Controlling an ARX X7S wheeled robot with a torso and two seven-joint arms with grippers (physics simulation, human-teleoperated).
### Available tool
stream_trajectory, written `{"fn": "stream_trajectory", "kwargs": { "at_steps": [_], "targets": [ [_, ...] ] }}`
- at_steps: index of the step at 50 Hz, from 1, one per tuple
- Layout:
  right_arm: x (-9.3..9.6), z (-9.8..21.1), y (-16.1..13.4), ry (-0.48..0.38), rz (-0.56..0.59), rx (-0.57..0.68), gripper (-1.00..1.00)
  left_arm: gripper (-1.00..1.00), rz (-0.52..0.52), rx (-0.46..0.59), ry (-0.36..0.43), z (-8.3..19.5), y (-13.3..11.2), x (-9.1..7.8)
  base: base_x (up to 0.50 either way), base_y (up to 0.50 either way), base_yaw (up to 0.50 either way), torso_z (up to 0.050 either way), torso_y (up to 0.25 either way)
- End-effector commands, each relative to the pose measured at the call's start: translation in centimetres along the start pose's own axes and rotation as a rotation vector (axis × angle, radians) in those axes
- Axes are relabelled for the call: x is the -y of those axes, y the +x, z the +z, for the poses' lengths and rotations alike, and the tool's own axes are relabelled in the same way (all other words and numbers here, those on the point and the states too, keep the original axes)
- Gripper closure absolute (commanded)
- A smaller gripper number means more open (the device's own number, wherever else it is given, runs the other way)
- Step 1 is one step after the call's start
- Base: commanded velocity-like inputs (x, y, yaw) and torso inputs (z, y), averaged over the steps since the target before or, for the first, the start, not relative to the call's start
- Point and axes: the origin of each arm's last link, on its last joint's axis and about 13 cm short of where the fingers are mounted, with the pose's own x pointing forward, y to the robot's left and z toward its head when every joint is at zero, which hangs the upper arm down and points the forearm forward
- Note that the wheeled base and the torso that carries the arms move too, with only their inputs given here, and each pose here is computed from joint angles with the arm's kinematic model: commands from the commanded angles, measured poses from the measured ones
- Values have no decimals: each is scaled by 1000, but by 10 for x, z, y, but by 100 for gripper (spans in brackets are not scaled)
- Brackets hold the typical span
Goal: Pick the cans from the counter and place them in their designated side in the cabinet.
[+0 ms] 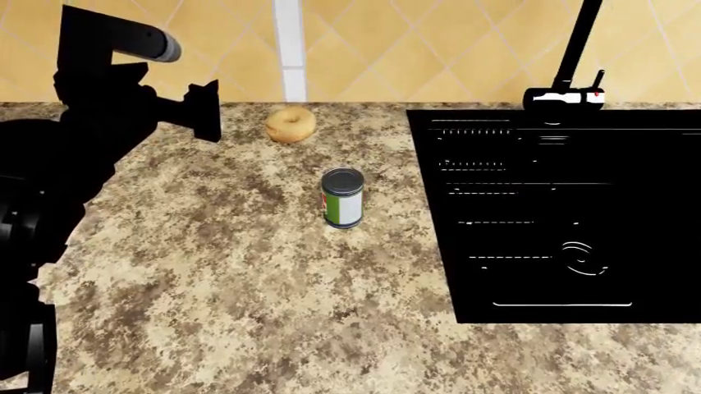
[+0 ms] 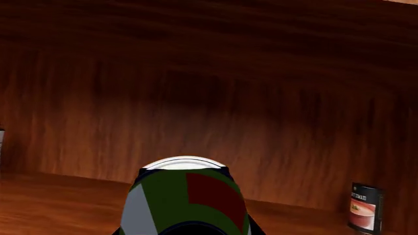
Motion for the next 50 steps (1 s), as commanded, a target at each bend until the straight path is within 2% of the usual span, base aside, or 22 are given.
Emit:
{"fn": "stream_trajectory", "kwargs": {
  "at_steps": [1,13,18,24,40,50],
  "targets": [
    [4,23,-1,-20,-31,60,100,-100,5,-3,-7,-2,0,-1,0,0,0,0,0],
    [16,20,-1,-20,-118,59,100,-100,7,-11,-5,-3,2,0,0,0,0,0,0],
    [18,13,0,-13,-94,20,100,-100,10,-16,-6,-4,2,0,0,0,0,0,0],
    [23,9,1,-9,-117,1,100,-100,24,-21,-13,-6,2,-1,0,0,0,0,0],
    [28,8,0,22,-64,12,100,-100,60,-29,-33,-10,1,-5,0,0,0,0,1],
    [27,9,1,20,-63,25,100,-100,107,-22,-54,-13,-8,-12,0,0,0,0,0]
  ]
}}
